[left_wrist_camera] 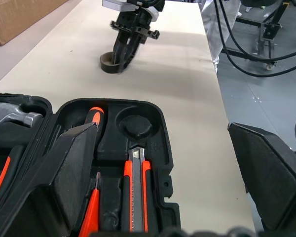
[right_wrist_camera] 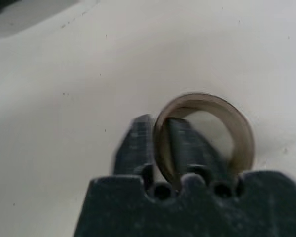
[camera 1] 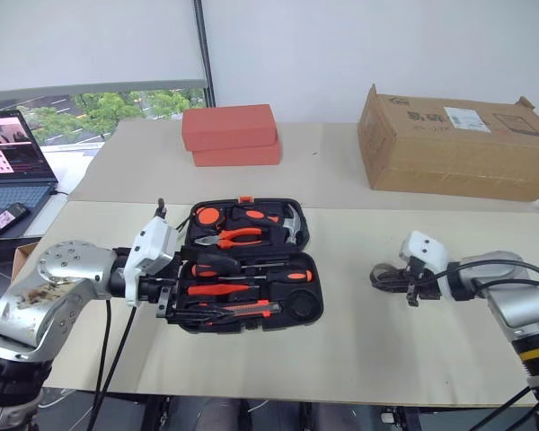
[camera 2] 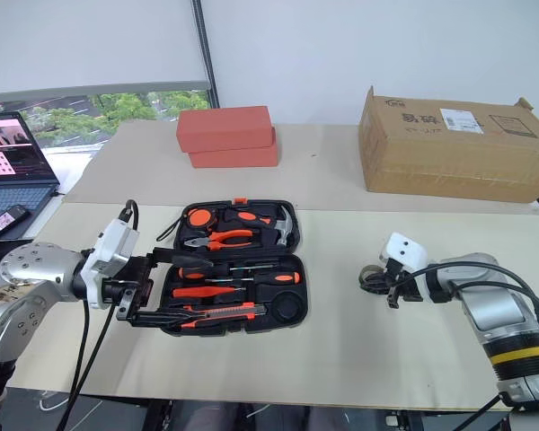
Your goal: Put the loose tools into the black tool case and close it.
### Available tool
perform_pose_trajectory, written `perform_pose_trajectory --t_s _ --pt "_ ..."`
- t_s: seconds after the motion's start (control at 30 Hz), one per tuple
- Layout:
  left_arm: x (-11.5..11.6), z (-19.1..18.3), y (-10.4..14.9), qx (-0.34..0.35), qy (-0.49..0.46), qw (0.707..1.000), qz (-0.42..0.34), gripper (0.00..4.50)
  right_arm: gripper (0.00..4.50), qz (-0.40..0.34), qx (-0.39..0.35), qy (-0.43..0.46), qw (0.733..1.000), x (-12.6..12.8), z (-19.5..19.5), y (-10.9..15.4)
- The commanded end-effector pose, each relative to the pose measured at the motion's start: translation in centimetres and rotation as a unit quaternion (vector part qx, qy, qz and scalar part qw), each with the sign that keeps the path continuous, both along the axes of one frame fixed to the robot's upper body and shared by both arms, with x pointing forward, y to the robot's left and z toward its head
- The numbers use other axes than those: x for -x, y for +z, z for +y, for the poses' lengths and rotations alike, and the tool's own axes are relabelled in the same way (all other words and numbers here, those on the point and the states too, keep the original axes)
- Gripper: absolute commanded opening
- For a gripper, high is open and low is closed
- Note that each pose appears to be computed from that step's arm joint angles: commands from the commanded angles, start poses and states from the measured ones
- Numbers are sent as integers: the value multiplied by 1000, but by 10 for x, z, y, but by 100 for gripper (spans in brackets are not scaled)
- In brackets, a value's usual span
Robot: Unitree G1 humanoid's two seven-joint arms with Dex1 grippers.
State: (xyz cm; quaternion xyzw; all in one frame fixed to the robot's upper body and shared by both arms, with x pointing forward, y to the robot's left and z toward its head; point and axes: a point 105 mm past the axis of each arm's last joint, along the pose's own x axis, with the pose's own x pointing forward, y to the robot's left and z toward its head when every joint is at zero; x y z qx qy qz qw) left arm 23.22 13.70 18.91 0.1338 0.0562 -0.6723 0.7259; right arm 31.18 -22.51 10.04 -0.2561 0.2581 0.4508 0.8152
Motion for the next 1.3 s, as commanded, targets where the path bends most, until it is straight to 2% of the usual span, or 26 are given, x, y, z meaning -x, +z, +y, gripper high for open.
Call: perform_pose_trajectory --t_s 0.03,0.27,0.5,0.8,1.13,1.3 --pt "2 3 13 19 0 1000 -18 450 4 -28 -13 28 999 -2 16 23" --pt "-1 11 12 1 19 1000 -24 450 4 -47 -50 146 987 13 86 49" --pt "7 9 9 -7 12 1000 -23 450 4 -21 -42 252 966 51 137 49" --pt "9 6 5 -10 16 1000 -21 450 4 -2 -17 275 961 61 148 28" --pt "8 6 5 -12 19 1000 -22 450 4 16 -23 276 961 64 150 19" --pt "8 6 4 -12 21 999 -22 450 163 15 -17 268 963 62 147 18"
